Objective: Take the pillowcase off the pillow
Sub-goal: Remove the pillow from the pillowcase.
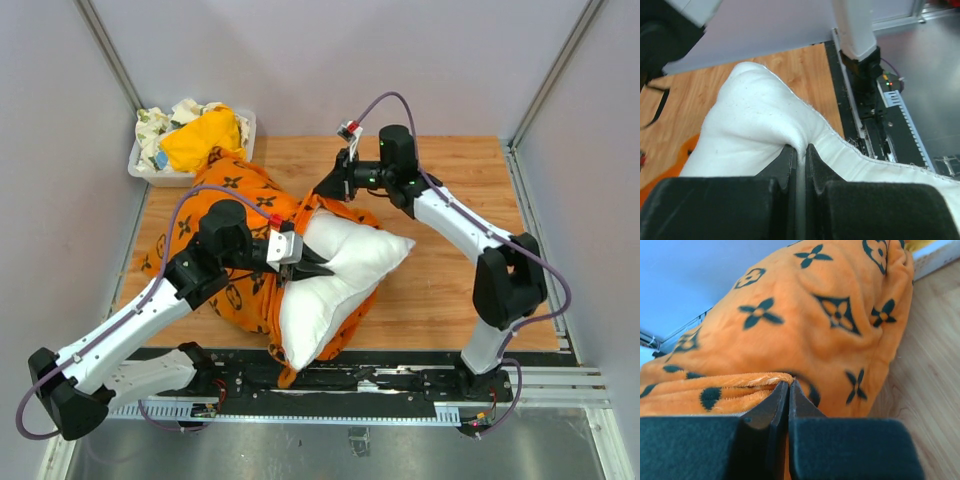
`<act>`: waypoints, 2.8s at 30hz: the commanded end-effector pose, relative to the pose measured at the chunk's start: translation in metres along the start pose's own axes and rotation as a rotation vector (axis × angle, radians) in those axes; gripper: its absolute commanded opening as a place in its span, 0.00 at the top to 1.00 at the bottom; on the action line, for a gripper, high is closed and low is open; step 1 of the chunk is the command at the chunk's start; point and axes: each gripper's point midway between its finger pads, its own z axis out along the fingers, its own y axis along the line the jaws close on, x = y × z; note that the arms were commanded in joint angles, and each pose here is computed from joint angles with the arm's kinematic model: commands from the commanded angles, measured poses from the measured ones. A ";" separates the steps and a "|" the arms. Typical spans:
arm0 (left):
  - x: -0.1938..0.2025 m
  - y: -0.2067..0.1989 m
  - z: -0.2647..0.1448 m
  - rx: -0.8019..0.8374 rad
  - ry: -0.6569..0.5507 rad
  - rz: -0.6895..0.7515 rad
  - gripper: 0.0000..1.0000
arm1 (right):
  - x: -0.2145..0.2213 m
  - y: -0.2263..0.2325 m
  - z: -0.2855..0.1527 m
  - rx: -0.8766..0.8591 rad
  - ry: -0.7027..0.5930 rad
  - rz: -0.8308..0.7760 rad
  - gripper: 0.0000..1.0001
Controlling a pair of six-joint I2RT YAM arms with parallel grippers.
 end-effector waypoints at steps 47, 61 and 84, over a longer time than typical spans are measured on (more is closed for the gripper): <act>-0.058 0.224 -0.058 -1.282 -0.238 -0.168 1.00 | -0.070 0.029 -0.116 0.058 -0.818 0.538 0.02; 0.066 0.222 -0.006 -1.221 -0.040 -0.332 1.00 | -0.086 0.070 -0.093 0.064 -0.782 0.424 0.02; 0.012 0.216 -0.096 -0.958 -0.296 -0.528 0.01 | -0.056 -0.058 -0.191 0.557 -0.730 0.461 0.99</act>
